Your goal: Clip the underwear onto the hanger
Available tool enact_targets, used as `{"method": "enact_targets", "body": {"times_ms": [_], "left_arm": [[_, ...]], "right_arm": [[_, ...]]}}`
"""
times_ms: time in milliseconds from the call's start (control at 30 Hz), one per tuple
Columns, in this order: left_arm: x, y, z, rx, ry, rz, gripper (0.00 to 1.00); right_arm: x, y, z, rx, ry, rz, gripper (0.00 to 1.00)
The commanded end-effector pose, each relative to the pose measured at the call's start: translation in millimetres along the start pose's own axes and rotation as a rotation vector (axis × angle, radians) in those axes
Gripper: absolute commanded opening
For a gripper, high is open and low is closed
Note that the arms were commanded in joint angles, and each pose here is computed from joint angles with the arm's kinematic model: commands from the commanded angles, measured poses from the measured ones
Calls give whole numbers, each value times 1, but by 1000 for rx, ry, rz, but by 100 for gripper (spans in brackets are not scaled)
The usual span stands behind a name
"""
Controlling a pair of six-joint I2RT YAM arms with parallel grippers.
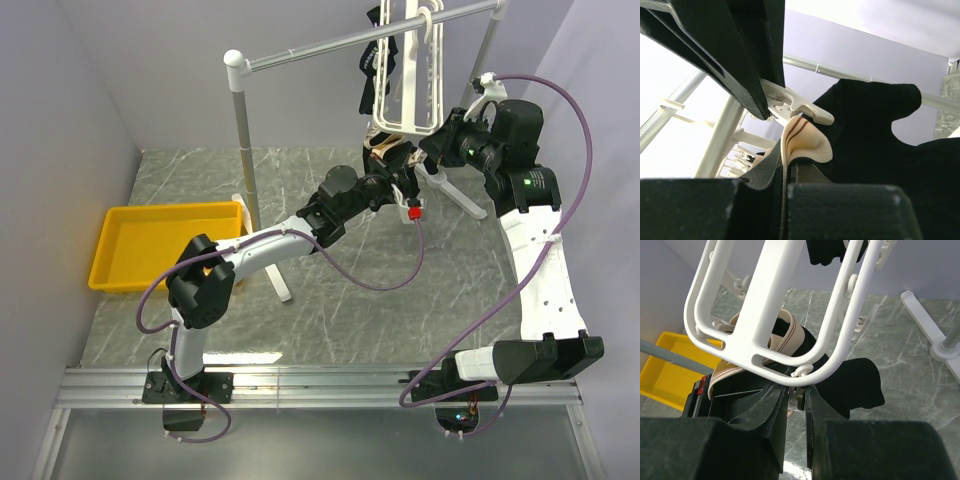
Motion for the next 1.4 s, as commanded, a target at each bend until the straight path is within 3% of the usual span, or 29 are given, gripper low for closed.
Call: {"method": "enact_targets", "body": {"times_ms": [0, 100, 267, 533, 1367], "left_arm": [[26, -7, 10, -39, 17, 88, 0], [27, -8, 9, -34, 21, 91, 0], [29, -8, 9, -30, 36, 90, 1], [29, -9, 9, -29, 27, 89, 0], [24, -15, 7, -21, 14, 91, 1]], "right_arm": [[3, 0, 6, 4, 1, 18, 0], [4, 1, 7, 2, 3, 19, 1], [4, 0, 7, 0, -2, 15, 15], [5, -1, 9, 11, -14, 24, 28], [9, 7, 11, -1, -12, 21, 54]]}}
Point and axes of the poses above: each gripper's point midway between its finger pads, its own y axis back along the fingers, its own x axis along the line the jaws close on, z = x × y, the point moved 8 cm from there along y, back along the fingers, and after that the axes turned 9 degrees about -y, right-handed, at the moved point
